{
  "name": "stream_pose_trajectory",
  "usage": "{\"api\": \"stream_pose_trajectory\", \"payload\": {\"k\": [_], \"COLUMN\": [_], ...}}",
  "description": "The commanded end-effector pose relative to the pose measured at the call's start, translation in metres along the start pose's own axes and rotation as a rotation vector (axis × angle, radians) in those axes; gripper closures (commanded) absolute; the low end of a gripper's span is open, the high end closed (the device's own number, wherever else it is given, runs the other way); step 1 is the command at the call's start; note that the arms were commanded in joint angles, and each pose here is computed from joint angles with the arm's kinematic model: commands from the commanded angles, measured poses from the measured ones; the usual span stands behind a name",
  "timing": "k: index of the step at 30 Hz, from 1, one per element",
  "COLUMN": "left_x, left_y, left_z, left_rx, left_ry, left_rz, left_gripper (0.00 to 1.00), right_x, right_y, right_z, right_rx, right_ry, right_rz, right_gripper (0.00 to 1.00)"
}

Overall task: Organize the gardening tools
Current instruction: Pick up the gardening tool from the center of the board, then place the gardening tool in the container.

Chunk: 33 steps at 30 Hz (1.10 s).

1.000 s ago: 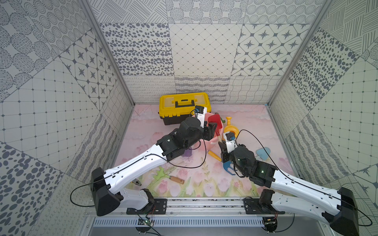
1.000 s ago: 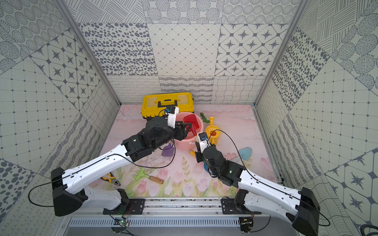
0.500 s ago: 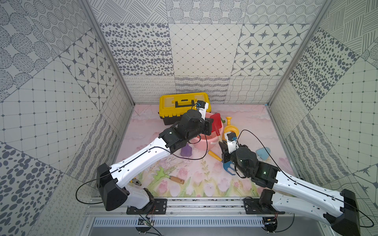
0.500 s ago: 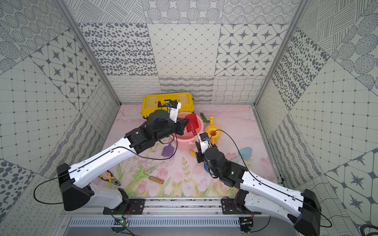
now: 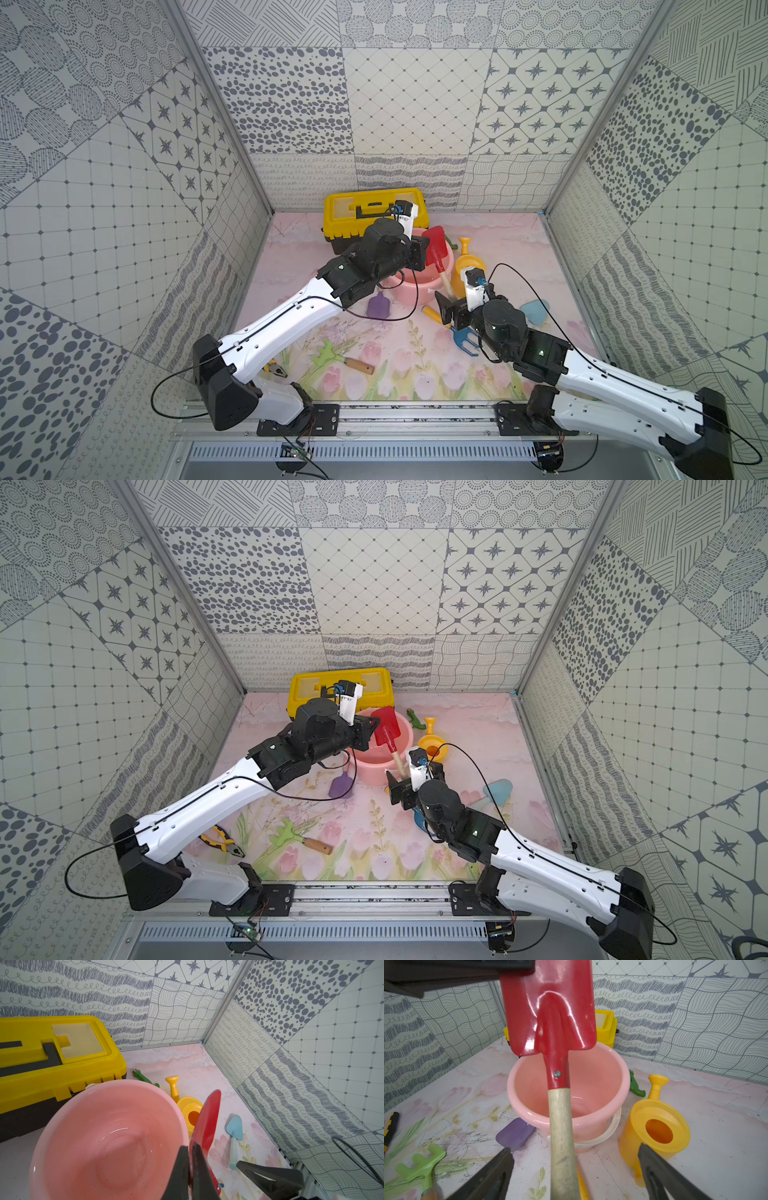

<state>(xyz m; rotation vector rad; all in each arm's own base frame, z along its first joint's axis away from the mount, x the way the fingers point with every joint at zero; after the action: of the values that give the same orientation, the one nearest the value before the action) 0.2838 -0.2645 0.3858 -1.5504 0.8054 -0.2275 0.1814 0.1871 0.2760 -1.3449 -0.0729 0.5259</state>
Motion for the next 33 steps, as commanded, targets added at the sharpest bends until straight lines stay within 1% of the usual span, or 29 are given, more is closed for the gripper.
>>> {"api": "stream_pose_trajectory", "payload": {"k": [1,5,9,12,15,19,23,26,27,29,32,33], "left_x": [-0.017,-0.016,-0.001,0.022,0.046,0.072,0.095,0.108,0.111,0.114,0.114,0.113], "left_y": [-0.037,-0.050,-0.046,-0.033,-0.017,0.007,0.032,0.049,0.053,0.059,0.062,0.062], "left_z": [0.008,0.026,0.043,0.057,0.068,0.075,0.077,0.080,0.080,0.079,0.081,0.082], "left_rx": [0.067,0.123,0.188,0.230,0.239,0.232,0.201,0.192,0.190,0.187,0.181,0.180], "left_ry": [-0.036,-0.113,-0.139,-0.133,-0.100,-0.036,0.044,0.069,0.077,0.090,0.081,0.073], "left_rz": [-0.115,-0.121,-0.106,-0.071,-0.029,0.011,0.068,0.119,0.130,0.144,0.153,0.151], "left_gripper": [1.00,1.00,1.00,1.00,1.00,1.00,1.00,1.00,0.99,0.90,0.81,0.74], "right_x": [-0.004,-0.004,-0.005,-0.005,-0.007,-0.008,-0.007,-0.007,-0.008,-0.008,-0.009,-0.009], "right_y": [-0.009,-0.010,-0.010,-0.010,-0.011,-0.012,-0.012,-0.012,-0.013,-0.013,-0.013,-0.013], "right_z": [-0.002,-0.006,-0.008,-0.011,-0.015,-0.019,-0.020,-0.020,-0.020,-0.020,-0.021,-0.021], "right_rx": [0.042,0.049,0.056,0.061,0.072,0.088,0.095,0.096,0.098,0.099,0.100,0.101], "right_ry": [0.021,0.059,0.066,0.087,0.109,0.112,0.113,0.110,0.111,0.114,0.116,0.118], "right_rz": [-0.054,-0.066,-0.071,-0.078,-0.092,-0.099,-0.096,-0.091,-0.093,-0.094,-0.096,-0.096], "right_gripper": [0.03,0.03,0.03,0.03,0.03,0.03,0.03,0.03,0.03,0.03,0.03,0.03]}}
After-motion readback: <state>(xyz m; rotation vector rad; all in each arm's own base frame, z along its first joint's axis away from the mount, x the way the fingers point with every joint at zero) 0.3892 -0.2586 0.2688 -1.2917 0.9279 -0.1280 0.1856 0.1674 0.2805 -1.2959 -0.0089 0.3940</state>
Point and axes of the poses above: each gripper's point midway between its finger pads, its own x axis out along the fingers, its own z axis along the line the jaws close on, y = z × x, the point moved 7 cm from there along -x, back along the fingers, and after that the axes turned 12 degrees about x, right-handed, at the moved point
